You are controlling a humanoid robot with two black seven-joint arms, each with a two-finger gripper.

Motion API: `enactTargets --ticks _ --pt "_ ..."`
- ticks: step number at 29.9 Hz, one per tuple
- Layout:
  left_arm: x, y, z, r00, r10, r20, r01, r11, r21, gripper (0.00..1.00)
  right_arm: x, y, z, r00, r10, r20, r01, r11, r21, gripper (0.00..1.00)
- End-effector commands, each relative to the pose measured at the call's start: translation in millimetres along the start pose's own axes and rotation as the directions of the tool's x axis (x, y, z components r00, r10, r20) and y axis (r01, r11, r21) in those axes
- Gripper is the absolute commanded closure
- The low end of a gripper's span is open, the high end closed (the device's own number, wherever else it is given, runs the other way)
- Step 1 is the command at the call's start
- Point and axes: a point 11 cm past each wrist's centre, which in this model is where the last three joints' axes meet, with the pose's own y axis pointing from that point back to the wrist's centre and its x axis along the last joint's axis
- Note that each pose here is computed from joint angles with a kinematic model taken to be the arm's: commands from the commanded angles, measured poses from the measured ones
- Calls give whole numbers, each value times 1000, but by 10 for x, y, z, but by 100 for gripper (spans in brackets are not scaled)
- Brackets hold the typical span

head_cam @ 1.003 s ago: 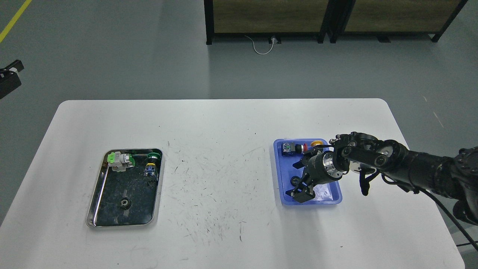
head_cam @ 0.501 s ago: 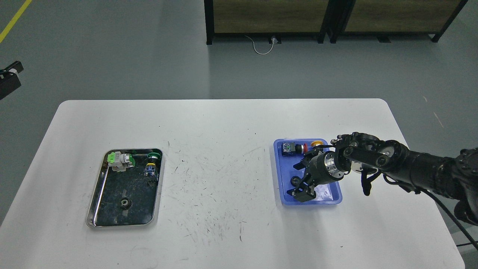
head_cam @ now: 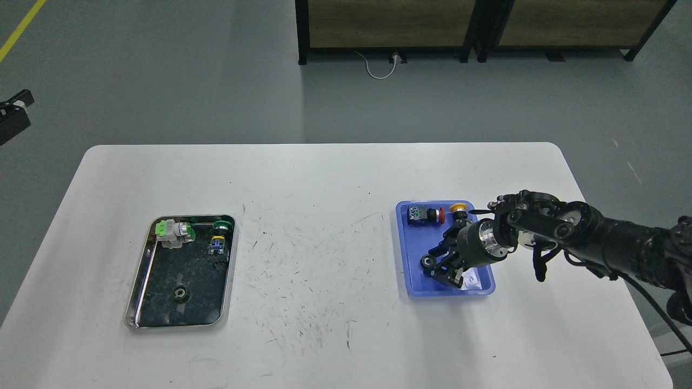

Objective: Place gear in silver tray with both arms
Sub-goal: 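Grasp the second black gear in the blue tray with the right gripper, then carry the gear toward the silver tray and set it on the table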

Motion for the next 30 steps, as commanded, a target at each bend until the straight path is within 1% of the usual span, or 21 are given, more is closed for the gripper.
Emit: enactTargets --ticks 1,3,9,10,12,13,18,22,25,30 --pt "12 11 -6 1000 3 1 -3 1000 1 7 8 10 7 1000 0 3 0 1000 -1 70" --pt "32 25 -7 1000 7 3 -7 1000 3 7 8 10 7 1000 0 3 0 1000 -1 74" --pt "77 50 -23 1000 18 7 -18 1000 8 7 14 14 -6 1000 2 4 -2 1000 5 78" --pt "77 50 -23 1000 18 7 -18 1000 8 7 12 15 -10 1000 -1 4 1 1000 6 80" --pt "83 55 -21 1000 20 7 -20 1000 8 7 22 12 -32 1000 7 4 -7 1000 7 89" --pt "83 55 -21 1000 20 7 -20 1000 8 7 30 17 -54 1000 9 8 -10 1000 15 91" --pt "83 55 -21 1000 20 7 -20 1000 8 7 55 59 -185 1000 6 10 -7 998 55 92" --pt "78 49 -8 1000 18 7 -18 1000 7 7 13 105 -449 999 -36 -36 40 994 98 92" --pt "77 44 -4 1000 18 7 -18 1000 5 7 -38 83 -729 995 -53 -81 63 990 129 92" --pt "54 23 3 1000 15 6 -15 1000 1 7 -471 -209 -1318 971 -135 -200 169 972 163 92"
